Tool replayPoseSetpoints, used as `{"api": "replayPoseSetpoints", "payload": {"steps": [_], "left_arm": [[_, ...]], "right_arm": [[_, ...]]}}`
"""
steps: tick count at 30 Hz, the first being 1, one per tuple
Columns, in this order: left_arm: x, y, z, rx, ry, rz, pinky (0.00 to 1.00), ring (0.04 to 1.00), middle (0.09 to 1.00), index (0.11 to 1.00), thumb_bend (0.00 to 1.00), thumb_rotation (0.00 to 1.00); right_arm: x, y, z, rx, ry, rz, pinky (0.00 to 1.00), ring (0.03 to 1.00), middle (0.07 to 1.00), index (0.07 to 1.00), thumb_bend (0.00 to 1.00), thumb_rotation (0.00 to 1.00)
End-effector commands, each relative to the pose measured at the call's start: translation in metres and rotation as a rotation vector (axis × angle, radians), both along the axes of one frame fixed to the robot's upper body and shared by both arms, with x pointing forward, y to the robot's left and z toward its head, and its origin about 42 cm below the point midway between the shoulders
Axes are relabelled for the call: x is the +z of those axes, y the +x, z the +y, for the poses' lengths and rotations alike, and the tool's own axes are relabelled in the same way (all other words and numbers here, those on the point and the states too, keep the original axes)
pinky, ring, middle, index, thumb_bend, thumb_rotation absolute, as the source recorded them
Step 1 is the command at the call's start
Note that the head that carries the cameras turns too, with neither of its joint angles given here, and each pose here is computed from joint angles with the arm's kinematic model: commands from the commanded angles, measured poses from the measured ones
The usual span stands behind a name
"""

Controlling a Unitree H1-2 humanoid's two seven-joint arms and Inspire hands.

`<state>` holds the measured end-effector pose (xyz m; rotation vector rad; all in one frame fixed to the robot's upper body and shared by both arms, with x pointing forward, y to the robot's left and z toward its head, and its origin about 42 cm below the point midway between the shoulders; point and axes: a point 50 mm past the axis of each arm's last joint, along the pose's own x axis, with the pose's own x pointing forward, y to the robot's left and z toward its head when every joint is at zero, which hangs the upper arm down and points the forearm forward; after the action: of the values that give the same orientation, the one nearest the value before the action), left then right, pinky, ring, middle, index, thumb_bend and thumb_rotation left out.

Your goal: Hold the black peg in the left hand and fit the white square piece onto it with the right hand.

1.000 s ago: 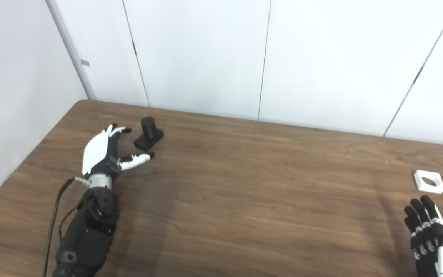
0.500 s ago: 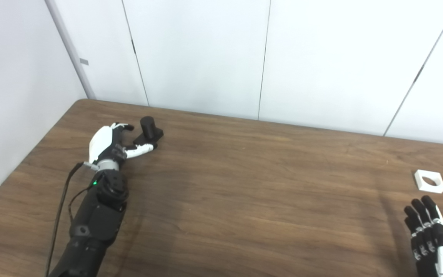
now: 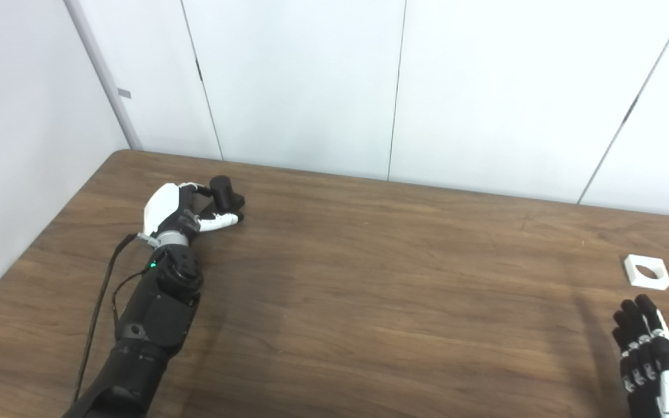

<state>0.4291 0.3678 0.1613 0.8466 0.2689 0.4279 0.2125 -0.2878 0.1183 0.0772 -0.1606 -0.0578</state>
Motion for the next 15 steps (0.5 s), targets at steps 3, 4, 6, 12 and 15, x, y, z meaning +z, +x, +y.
{"api": "replayPoseSetpoints", "payload": {"steps": [3, 4, 6, 12, 15], "left_arm": [[0.023, 0.008, 0.010, 0.005, 0.038, -0.060, 0.97, 0.974, 0.917, 0.708, 0.87, 0.27], [0.023, 0.007, 0.011, 0.007, 0.041, -0.059, 0.98, 0.977, 0.919, 0.711, 0.86, 0.26], [0.022, 0.006, 0.013, 0.010, 0.050, -0.057, 0.99, 0.979, 0.920, 0.714, 0.86, 0.26], [0.021, 0.000, 0.020, 0.022, 0.075, -0.043, 0.99, 0.979, 0.917, 0.724, 0.85, 0.26], [0.019, -0.002, 0.022, 0.028, 0.078, -0.042, 0.98, 0.975, 0.916, 0.724, 0.85, 0.25]], "right_arm": [[-0.015, -0.028, -0.001, -0.012, 0.006, 0.077, 1.00, 0.979, 0.972, 0.976, 0.52, 0.92], [-0.015, -0.028, -0.001, -0.013, 0.003, 0.076, 1.00, 0.976, 0.971, 0.974, 0.51, 0.92], [-0.015, -0.028, -0.001, -0.014, 0.001, 0.075, 1.00, 0.975, 0.967, 0.967, 0.51, 0.92], [-0.014, -0.028, -0.002, -0.013, -0.001, 0.072, 1.00, 0.972, 0.964, 0.969, 0.52, 0.92], [-0.014, -0.028, -0.001, -0.017, -0.007, 0.072, 1.00, 0.967, 0.958, 0.965, 0.52, 0.92]]}}
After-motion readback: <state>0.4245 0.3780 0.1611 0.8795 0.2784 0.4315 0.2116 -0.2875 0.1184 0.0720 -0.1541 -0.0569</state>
